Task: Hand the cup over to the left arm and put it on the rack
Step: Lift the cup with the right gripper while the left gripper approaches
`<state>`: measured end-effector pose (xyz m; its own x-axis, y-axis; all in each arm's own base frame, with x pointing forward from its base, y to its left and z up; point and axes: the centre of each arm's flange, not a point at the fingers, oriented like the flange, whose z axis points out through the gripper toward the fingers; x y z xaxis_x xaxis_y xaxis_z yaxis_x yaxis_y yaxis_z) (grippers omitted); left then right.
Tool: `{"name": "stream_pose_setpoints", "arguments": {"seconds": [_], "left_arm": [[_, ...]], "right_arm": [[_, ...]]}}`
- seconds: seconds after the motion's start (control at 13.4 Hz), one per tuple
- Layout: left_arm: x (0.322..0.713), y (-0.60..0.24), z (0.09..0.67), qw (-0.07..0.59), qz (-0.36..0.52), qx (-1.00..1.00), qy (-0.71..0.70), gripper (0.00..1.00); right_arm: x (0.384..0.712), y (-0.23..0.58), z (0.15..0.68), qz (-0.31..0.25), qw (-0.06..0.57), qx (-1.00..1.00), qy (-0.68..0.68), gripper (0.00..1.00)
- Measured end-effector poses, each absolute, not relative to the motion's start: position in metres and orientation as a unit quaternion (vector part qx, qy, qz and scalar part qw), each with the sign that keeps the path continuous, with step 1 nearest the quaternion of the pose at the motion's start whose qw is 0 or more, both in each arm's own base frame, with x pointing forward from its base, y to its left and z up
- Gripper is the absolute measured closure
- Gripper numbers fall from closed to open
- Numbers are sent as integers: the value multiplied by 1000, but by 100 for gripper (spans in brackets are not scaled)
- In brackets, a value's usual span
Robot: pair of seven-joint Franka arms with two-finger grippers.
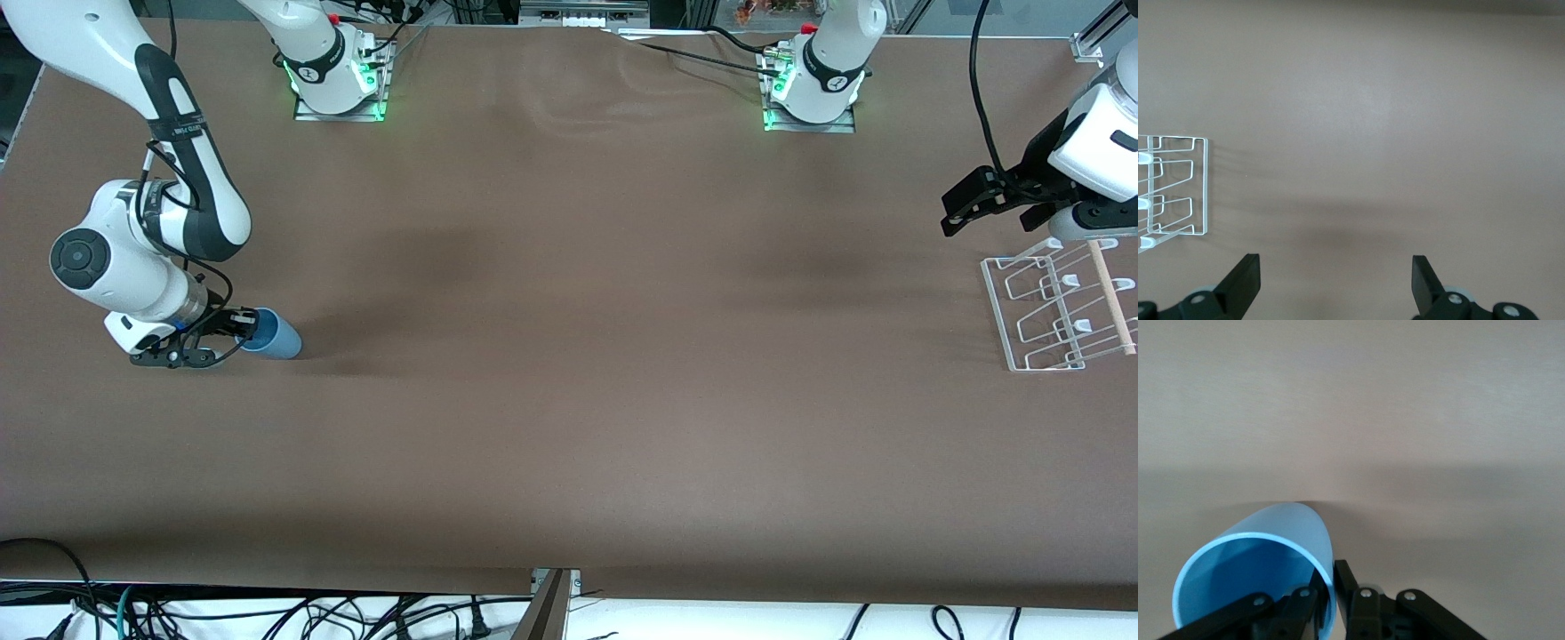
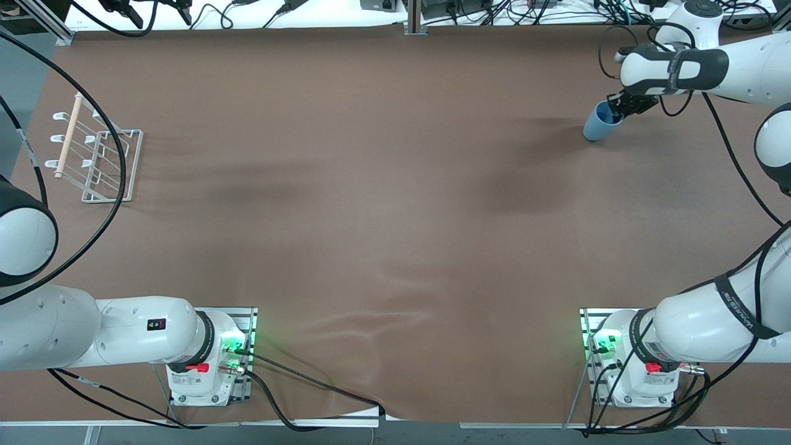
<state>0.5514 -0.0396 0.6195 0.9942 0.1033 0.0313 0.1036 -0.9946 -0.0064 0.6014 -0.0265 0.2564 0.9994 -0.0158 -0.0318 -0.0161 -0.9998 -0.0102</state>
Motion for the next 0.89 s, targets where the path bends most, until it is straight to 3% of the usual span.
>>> {"name": "stream_pose_setpoints", "arguments": {"seconds": [0.3, 0.67, 0.89], "left_arm": [[552, -39, 619, 4, -15, -999, -52, 0], [552, -36, 619, 4, -15, -998, -55, 0], [559, -35, 606, 4, -4, -998, -55, 0]], "right_arm": [[625, 68, 317, 47, 155, -986, 27, 92], [629, 181, 382, 32, 249, -968, -23, 92], [626, 225, 407, 38, 339, -940, -4, 92]]}}
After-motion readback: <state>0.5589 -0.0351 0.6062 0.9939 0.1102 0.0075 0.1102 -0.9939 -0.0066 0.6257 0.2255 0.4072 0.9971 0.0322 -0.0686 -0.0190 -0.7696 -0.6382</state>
